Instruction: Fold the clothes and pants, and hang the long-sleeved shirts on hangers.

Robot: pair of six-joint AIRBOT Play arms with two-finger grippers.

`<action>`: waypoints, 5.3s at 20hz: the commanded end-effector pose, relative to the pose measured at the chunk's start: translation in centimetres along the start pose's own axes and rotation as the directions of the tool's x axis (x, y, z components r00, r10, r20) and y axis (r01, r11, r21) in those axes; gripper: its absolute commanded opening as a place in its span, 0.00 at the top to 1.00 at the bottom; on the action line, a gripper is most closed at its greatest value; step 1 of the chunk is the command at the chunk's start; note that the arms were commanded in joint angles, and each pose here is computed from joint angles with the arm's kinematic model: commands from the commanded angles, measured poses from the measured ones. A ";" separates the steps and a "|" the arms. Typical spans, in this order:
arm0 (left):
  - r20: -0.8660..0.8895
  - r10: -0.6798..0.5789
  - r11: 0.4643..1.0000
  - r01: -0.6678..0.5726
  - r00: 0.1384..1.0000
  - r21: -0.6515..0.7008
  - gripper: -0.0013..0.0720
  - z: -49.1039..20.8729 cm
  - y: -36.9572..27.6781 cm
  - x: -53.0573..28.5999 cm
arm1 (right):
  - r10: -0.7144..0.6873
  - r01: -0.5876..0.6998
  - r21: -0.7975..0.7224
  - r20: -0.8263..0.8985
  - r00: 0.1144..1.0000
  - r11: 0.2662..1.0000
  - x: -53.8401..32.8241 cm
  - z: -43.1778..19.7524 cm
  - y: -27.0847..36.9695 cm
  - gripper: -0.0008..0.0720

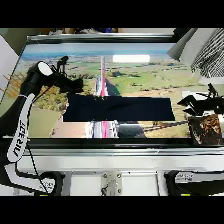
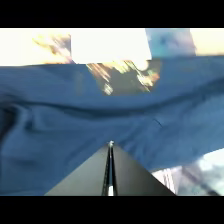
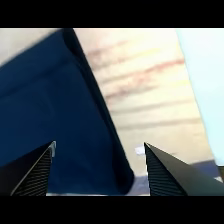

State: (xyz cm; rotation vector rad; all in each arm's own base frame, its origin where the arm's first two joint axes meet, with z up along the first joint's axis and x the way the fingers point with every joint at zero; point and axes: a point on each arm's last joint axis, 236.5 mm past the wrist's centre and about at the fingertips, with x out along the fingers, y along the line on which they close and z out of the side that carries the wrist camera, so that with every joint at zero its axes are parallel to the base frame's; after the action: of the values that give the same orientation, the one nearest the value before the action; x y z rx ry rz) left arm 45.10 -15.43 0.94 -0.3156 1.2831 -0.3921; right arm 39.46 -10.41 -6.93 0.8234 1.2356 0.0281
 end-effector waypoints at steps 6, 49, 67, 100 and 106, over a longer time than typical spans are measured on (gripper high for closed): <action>-0.062 -0.026 0.993 0.033 0.998 0.117 0.96 -3.5 -5.5 3.5 | 0.127 -0.137 -0.036 -0.198 0.972 0.990 6.2 -3.7 1.1 0.19; -0.098 -0.081 0.953 0.106 0.992 0.285 0.97 1.9 -13.6 12.8 | 0.047 -0.127 -0.704 -0.132 0.990 0.698 -5.8 -11.5 35.4 0.98; 0.286 0.037 0.999 -0.042 0.958 0.011 0.97 11.2 3.6 -14.3 | 0.364 -0.467 -0.581 -0.294 0.884 0.666 20.6 -29.4 49.8 0.15; 0.169 -0.041 0.990 0.017 0.985 0.140 0.96 -3.3 -5.6 -5.0 | 0.293 -0.379 -0.295 -0.297 0.909 0.877 20.8 -18.6 29.0 0.67; 0.158 -0.039 0.990 0.017 0.987 0.140 0.97 -3.5 -5.5 -4.9 | 0.287 -0.286 -0.508 -0.077 0.955 0.813 12.7 -8.6 29.1 0.98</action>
State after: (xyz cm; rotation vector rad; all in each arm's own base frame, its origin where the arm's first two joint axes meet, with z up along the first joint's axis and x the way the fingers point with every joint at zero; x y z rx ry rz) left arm 40.06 -18.22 6.76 -0.2469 1.0841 -0.4670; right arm 45.93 26.20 -5.06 0.6480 1.1301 0.6518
